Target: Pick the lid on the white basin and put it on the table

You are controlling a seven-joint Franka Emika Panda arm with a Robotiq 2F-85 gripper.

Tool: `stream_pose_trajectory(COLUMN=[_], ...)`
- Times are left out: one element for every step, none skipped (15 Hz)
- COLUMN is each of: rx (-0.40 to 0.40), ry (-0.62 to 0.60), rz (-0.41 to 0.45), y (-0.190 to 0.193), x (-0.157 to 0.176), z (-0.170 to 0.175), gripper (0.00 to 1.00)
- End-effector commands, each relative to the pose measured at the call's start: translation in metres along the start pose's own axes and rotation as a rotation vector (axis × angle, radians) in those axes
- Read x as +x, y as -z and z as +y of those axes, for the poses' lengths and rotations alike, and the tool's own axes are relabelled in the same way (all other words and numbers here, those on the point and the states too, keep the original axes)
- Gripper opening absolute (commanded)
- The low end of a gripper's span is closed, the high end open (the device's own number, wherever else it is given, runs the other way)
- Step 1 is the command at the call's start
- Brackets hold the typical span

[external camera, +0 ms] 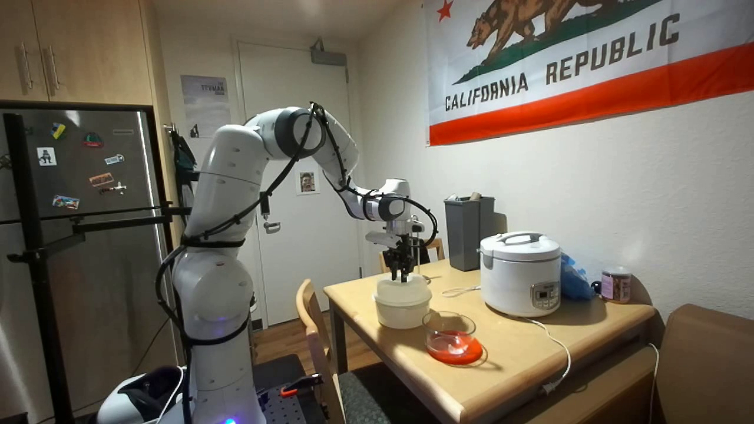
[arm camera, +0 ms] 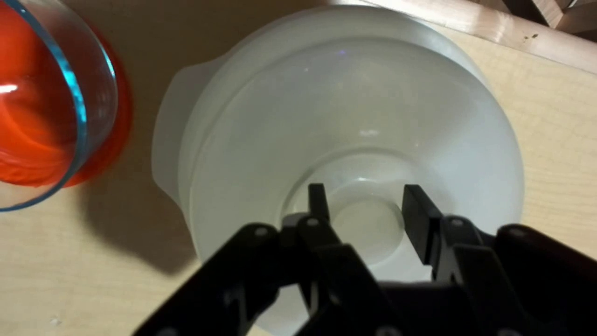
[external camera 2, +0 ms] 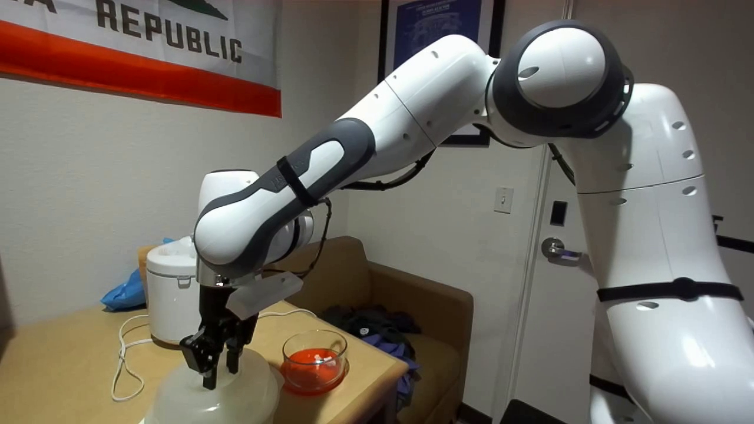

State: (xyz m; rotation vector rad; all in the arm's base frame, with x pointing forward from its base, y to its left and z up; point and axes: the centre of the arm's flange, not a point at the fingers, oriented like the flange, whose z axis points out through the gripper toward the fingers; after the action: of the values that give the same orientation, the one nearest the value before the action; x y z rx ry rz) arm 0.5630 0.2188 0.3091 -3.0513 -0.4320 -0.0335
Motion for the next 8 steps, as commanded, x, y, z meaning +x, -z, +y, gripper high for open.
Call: stream_pose_trajectory(rx=[-0.013,-0.017,-0.020,-0.022,-0.027,-0.032,-0.038,-0.042], ry=[0.019,0.023,0.027,0.034,0.039,0.046,0.054,0.060], rz=[-0.003,0.001,0.006,0.013,0.020,0.027,0.036,0.043], y=[0.012,0.015,0.018,0.022,0.027,0.033,0.039,0.044], x=[0.003,0.003,0.003,0.003,0.002,0.002,0.001,0.000], z=[-0.002,-0.003,-0.005,-0.007,-0.009,-0.011,-0.013,-0.015], gripper=[0.19,0.19,0.19,0.19,0.19,0.19,0.19,0.19])
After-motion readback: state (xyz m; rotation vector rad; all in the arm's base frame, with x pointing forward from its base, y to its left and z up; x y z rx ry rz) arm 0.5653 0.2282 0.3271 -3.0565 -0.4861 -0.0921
